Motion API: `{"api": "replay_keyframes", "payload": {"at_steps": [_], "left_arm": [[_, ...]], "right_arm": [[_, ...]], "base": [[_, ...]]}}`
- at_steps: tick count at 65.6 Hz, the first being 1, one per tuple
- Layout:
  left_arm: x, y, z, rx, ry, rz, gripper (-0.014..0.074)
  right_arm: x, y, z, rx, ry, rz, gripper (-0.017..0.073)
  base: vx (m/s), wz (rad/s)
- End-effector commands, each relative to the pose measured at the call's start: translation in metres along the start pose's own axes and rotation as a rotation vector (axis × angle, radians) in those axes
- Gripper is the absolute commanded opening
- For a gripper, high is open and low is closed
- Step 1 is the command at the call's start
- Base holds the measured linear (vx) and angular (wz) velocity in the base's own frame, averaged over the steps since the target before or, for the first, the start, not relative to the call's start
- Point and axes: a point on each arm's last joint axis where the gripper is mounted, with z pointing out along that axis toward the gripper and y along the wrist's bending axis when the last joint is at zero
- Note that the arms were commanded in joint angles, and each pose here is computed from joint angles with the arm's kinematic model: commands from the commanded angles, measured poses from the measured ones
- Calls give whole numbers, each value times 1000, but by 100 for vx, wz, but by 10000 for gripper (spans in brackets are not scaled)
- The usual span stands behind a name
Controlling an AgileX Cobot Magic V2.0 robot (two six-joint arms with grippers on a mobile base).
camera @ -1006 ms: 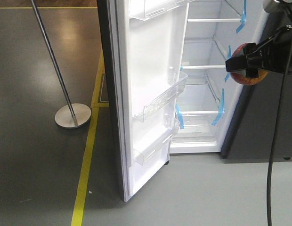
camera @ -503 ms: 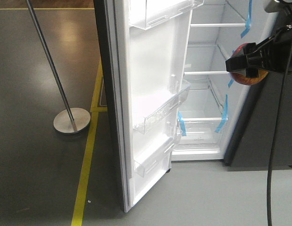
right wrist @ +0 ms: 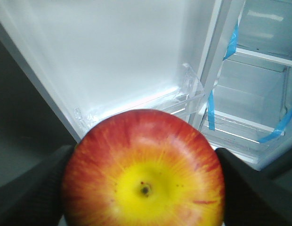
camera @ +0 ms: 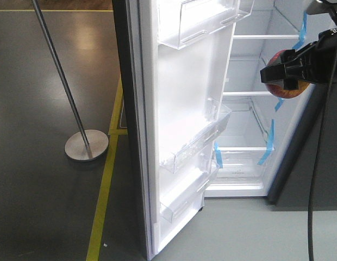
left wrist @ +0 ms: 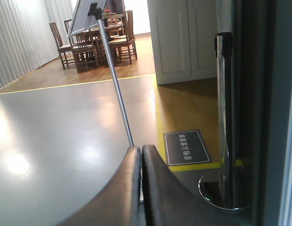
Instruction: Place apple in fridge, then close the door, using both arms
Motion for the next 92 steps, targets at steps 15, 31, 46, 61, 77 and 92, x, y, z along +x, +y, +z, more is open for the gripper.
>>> {"api": "replay_keyframes", "payload": {"at_steps": [15,31,46,61,77,92], "left_arm": [[-2,-1,-1,6,-70,-6,-8],[-2,-1,-1,6,-70,-6,-8],[-2,-1,-1,6,-70,-6,-8],[-2,-1,-1,6,-70,-6,-8],[-2,-1,-1,6,-70,-6,-8],[-2,-1,-1,6,-70,-6,-8]], "right_arm": [[-16,2,-20,27,-122,-8,115],[-16,2,-20,27,-122,-8,115],[-16,2,-20,27,-122,-8,115],[-16,2,-20,27,-122,-8,115],[-16,2,-20,27,-122,-8,115],[-16,2,-20,27,-122,-8,115]], "base": [[13,2],[12,0],[11,-2],[9,-3],[8,-4],[7,-4]]}}
